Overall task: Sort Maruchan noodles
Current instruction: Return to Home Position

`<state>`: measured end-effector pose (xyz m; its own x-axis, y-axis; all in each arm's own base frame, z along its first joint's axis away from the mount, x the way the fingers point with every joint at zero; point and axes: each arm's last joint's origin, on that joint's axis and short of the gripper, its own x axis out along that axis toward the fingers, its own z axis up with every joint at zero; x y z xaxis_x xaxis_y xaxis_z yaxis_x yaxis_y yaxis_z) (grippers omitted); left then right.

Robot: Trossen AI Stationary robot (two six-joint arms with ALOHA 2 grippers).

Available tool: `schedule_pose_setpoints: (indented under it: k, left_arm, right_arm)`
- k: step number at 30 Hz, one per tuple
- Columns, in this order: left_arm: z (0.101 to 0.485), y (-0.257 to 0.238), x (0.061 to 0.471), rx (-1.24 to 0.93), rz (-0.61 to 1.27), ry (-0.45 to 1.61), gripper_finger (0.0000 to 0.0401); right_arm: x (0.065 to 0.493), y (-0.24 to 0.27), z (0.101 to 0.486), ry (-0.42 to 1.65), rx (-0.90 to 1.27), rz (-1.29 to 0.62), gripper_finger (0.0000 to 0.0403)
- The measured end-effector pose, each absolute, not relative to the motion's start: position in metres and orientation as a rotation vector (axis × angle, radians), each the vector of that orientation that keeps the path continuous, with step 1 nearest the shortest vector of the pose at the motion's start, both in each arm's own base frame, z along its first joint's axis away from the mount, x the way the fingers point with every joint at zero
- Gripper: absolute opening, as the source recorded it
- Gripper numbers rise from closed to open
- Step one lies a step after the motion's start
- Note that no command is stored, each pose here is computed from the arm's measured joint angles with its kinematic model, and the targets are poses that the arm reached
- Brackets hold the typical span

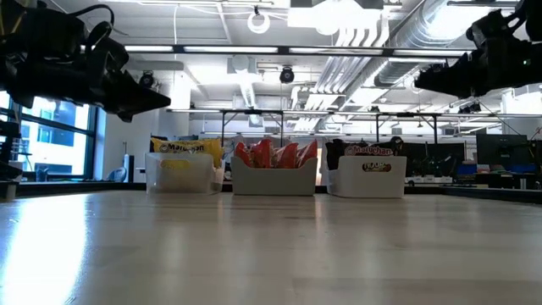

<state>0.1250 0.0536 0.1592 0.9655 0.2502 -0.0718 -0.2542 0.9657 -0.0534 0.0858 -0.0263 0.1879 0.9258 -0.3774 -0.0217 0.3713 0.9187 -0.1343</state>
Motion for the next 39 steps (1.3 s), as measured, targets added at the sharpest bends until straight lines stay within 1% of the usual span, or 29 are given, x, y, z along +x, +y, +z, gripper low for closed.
schedule_pose_setpoints:
  k: [4,6,11,20,22,27,34,39]
  left_arm:
    - [0.162,0.05,0.121,-0.055,0.252,0.055,0.0]
    - [0.162,0.049,0.118,-0.052,0.252,0.059,0.0]
    - [0.163,0.045,0.109,-0.041,0.254,0.056,0.0]
    - [0.171,0.036,0.09,-0.015,0.263,-0.051,0.0]
    - [0.175,0.036,0.089,-0.001,0.254,-0.074,0.0]
    - [0.171,0.036,0.09,0.004,0.272,-0.035,0.0]
    - [0.171,0.036,0.09,-0.002,0.28,-0.045,0.0]
    - [0.171,0.037,0.09,-0.053,0.28,-0.046,0.0]
  right_arm:
    - [0.09,-0.028,0.174,0.051,-0.125,-0.409,0.0]
    - [0.092,-0.028,0.172,0.02,-0.12,-0.398,0.0]
    - [0.092,-0.028,0.172,-0.003,-0.137,-0.398,0.0]
    - [0.092,-0.028,0.172,-0.004,-0.136,-0.399,0.0]
    - [0.092,-0.028,0.172,-0.004,-0.136,-0.398,0.0]
    - [0.092,-0.028,0.172,0.001,-0.158,-0.4,0.0]
    - [0.091,-0.031,0.172,0.004,-0.161,-0.495,0.0]
    - [0.091,-0.031,0.172,0.009,-0.181,-0.512,0.0]
